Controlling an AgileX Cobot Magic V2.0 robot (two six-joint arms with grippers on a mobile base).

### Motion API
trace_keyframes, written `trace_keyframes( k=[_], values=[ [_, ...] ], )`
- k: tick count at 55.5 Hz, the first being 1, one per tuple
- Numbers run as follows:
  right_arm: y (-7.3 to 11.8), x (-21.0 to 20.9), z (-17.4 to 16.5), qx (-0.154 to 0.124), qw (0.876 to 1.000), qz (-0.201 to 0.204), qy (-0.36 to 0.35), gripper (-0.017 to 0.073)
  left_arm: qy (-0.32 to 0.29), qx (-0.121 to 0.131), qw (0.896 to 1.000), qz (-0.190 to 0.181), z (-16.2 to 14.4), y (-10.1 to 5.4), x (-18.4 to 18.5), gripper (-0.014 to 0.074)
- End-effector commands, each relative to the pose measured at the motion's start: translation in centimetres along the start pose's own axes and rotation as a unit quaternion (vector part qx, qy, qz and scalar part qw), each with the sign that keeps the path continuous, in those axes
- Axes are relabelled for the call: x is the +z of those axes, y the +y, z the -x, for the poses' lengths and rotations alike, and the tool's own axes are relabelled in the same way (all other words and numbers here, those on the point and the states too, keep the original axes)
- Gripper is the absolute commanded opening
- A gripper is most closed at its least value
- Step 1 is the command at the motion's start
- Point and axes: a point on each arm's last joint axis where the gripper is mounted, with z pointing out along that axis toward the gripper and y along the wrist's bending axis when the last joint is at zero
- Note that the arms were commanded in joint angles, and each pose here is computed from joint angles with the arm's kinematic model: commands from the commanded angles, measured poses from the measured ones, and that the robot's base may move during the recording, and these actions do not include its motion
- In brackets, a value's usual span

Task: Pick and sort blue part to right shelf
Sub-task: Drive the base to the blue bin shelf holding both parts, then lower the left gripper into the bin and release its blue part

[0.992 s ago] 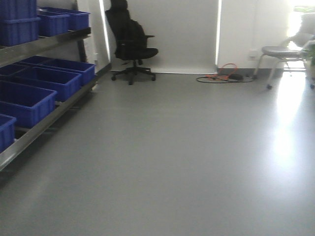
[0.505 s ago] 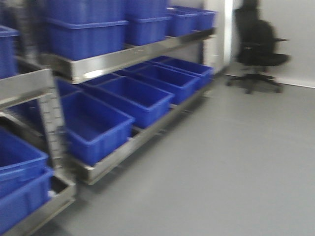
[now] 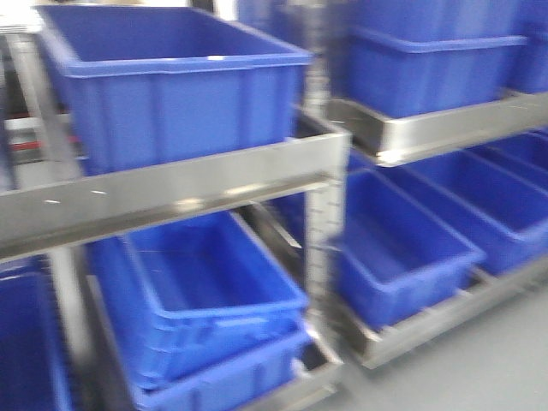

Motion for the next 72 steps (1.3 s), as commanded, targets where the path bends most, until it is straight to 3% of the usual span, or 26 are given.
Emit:
trace_keyframes(
  k=[1,72],
  values=[
    [-0.09,-0.65,1.69,-0.003,0.998,-0.005,-0.066,0.0174,-0.062,-0.004,0.998,-0.008,1.40,0.01,-0.72,0.0337],
    [-0.09,-0.65,1.69,-0.003,0.998,-0.005,-0.066,0.0174,-0.062,-0.004,0.998,-0.008,1.40,0.01,-0.72,0.0337]
  ],
)
